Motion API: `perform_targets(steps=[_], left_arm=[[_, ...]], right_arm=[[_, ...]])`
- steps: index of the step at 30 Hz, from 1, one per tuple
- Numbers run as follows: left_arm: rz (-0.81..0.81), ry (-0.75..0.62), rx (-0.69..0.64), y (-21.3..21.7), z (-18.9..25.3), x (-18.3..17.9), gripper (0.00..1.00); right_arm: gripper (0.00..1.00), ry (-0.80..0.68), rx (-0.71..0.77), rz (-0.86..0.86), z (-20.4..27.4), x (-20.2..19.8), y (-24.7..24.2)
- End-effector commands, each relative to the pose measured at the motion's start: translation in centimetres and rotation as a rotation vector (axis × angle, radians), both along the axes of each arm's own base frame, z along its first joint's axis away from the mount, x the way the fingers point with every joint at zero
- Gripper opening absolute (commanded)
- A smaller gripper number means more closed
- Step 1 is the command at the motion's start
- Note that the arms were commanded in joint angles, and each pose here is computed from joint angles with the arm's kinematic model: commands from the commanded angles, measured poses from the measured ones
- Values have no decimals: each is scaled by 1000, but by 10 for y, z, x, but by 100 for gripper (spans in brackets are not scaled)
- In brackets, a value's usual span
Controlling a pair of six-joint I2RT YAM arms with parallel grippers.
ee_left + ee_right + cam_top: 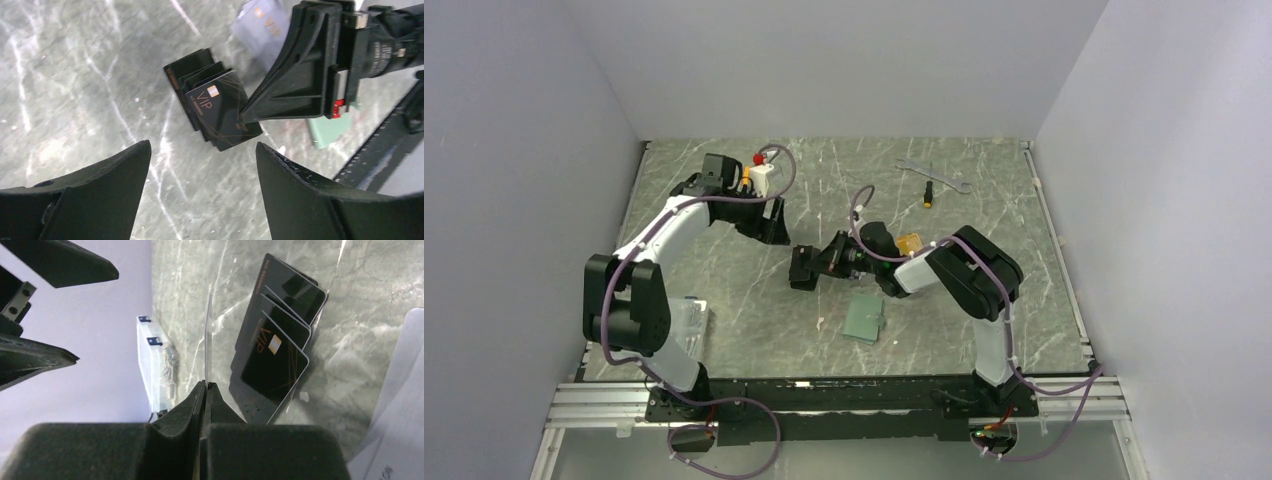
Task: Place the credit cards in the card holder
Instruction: Pick up the credit card from the center of the board.
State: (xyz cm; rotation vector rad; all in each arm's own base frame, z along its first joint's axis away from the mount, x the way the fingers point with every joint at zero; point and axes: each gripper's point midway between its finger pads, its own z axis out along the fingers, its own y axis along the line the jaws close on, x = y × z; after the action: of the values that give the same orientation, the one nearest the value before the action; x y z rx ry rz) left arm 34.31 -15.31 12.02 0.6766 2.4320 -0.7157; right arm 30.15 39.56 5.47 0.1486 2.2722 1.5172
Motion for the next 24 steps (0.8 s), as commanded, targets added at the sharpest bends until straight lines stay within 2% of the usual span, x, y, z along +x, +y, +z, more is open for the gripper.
perform_targets(steps=[1, 6, 12, 24], left_arm=[[-32, 57, -225, -26, 19, -18, 83], [6, 184, -395, -37, 9, -30, 80], [0, 214, -516, -45, 17, -36, 71], [-27, 268, -619, -48, 26, -39, 57]], right_arm=[[0, -156, 131, 25, 60, 1, -7], [0, -186, 168, 12, 80, 3, -15], [0, -184, 219, 7, 91, 7, -18], [0, -173, 250, 22, 94, 9, -11]])
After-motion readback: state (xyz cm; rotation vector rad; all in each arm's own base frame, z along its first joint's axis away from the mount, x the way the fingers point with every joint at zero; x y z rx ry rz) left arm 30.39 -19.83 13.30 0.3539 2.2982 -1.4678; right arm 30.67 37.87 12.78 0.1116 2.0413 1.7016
